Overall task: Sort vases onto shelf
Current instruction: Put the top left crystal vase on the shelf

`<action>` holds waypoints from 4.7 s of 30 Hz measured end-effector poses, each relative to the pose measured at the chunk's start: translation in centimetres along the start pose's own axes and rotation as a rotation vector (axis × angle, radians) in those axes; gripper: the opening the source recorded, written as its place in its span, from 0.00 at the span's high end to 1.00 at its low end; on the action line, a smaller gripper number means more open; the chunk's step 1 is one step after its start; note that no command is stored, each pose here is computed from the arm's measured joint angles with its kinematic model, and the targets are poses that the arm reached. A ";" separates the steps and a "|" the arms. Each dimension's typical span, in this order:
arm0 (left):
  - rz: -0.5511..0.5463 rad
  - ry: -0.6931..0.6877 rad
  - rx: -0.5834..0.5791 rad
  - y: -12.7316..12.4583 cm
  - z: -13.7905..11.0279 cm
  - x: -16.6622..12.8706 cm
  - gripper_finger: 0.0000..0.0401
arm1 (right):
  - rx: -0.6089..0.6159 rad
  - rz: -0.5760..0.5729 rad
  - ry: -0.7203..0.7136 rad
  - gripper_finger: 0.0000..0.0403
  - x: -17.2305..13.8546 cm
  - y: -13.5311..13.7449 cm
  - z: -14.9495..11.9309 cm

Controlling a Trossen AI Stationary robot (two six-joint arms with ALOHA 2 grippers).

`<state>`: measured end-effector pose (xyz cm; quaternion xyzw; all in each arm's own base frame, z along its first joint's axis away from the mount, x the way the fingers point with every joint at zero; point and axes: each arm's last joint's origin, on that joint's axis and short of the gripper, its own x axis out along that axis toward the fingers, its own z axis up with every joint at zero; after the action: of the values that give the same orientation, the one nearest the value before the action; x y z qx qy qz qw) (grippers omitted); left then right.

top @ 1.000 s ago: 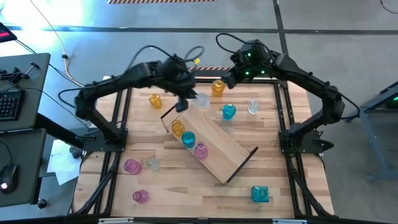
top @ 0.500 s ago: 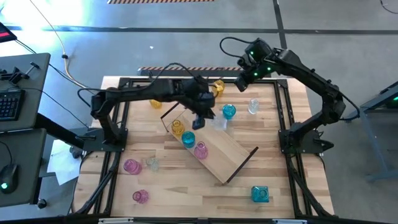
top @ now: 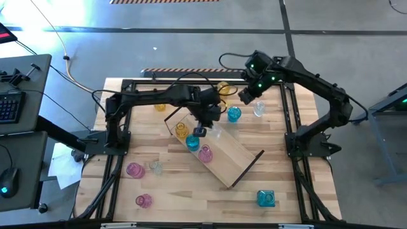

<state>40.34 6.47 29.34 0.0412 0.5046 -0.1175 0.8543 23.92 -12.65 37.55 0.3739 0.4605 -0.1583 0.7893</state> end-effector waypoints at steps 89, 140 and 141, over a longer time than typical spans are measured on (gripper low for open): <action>0.082 -0.390 -0.088 3.4 2.0 -13.0 0.87 | -0.092 0.092 -0.142 1.00 -0.7 7.2 -3.5; 0.693 -0.562 -0.377 -10.0 -14.7 -35.9 0.91 | -0.117 0.091 0.165 1.00 20.3 7.4 1.9; 0.692 -0.558 -0.378 -10.0 -14.8 -35.9 0.91 | -0.121 0.085 0.172 1.00 20.4 7.3 1.9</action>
<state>8.68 5.29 53.94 0.0177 0.2254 0.2608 0.9385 40.14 -7.21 24.14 0.3572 0.5189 -0.0638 0.7740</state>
